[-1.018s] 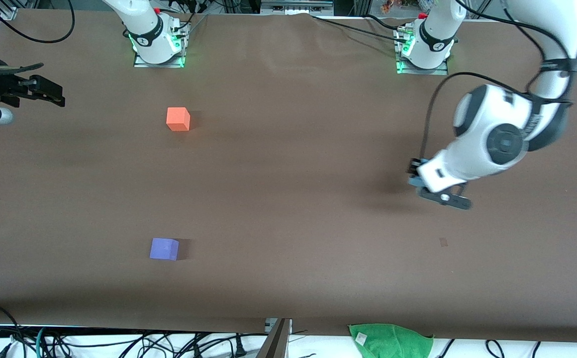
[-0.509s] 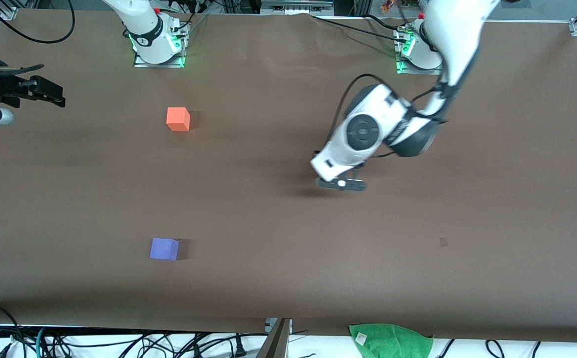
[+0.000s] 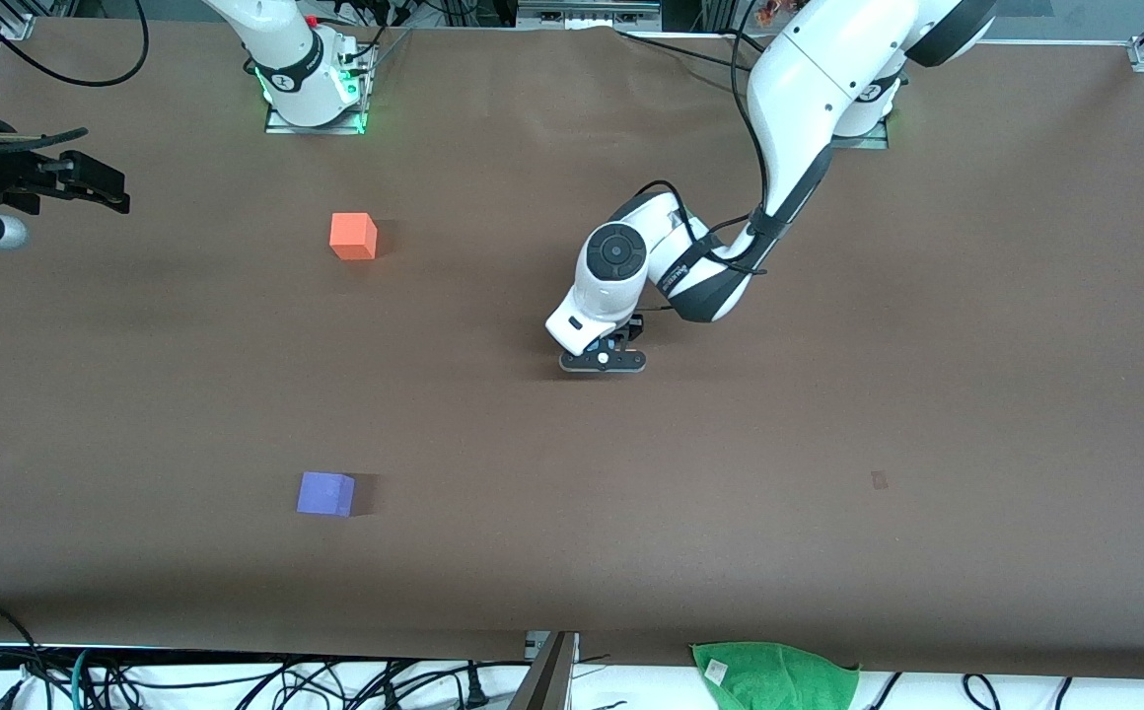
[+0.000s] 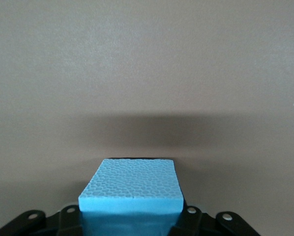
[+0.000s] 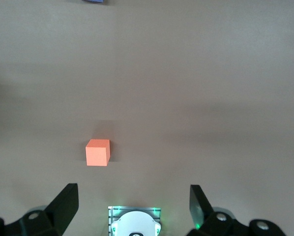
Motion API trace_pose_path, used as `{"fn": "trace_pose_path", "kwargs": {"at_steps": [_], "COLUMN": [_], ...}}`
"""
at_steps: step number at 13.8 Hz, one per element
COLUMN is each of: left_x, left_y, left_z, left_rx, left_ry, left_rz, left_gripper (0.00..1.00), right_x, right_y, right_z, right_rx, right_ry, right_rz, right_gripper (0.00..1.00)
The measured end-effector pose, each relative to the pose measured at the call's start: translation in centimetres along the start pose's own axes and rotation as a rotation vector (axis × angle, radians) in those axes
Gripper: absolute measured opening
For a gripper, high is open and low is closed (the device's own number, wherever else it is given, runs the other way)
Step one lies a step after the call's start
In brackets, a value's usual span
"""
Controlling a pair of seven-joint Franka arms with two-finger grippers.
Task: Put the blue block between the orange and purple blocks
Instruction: 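Carry the light-blue block with the left gripper toward the table middle, then release the blue block with the left gripper while the right gripper reaches out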
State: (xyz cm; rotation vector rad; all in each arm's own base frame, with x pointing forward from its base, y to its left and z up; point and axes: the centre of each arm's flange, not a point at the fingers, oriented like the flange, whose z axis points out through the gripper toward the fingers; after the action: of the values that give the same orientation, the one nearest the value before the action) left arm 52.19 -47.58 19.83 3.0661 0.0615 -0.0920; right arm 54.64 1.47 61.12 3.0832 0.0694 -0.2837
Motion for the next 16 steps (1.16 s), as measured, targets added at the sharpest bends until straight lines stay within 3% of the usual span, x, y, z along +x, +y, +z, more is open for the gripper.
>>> {"fn": "trace_pose_path", "kwargs": {"at_steps": [4, 6, 9, 13, 16], "left_x": [1.1, 1.3, 1.8, 4.1, 5.7], "left_y": [0.2, 0.3, -1.4, -10.6, -18.2], "left_z": [-2.0, -4.9, -13.9, -26.9, -32.8], "left_rx": [-0.016, -0.002, 0.056, 0.13, 0.157], "left_ry": [0.03, 0.04, 0.044, 0.073, 0.076], "left_rz": [-0.008, -0.009, -0.053, -0.104, -0.092], "left_gripper": [0.99, 1.0, 1.0, 1.0, 1.0], "right_x": [0.1, 0.3, 1.1, 2.2, 2.6], "right_y": [0.0, -0.1, -0.4, -0.9, -3.9], "right_z": [0.1, 0.3, 1.4, 2.9, 3.2], "right_rx": [0.0, 0.001, 0.002, 0.005, 0.024], "right_ry": [0.001, -0.003, -0.024, -0.05, -0.052], "right_rz": [0.0, -0.001, -0.007, -0.018, -0.068], "right_gripper": [1.0, 1.0, 1.0, 1.0, 1.0]}}
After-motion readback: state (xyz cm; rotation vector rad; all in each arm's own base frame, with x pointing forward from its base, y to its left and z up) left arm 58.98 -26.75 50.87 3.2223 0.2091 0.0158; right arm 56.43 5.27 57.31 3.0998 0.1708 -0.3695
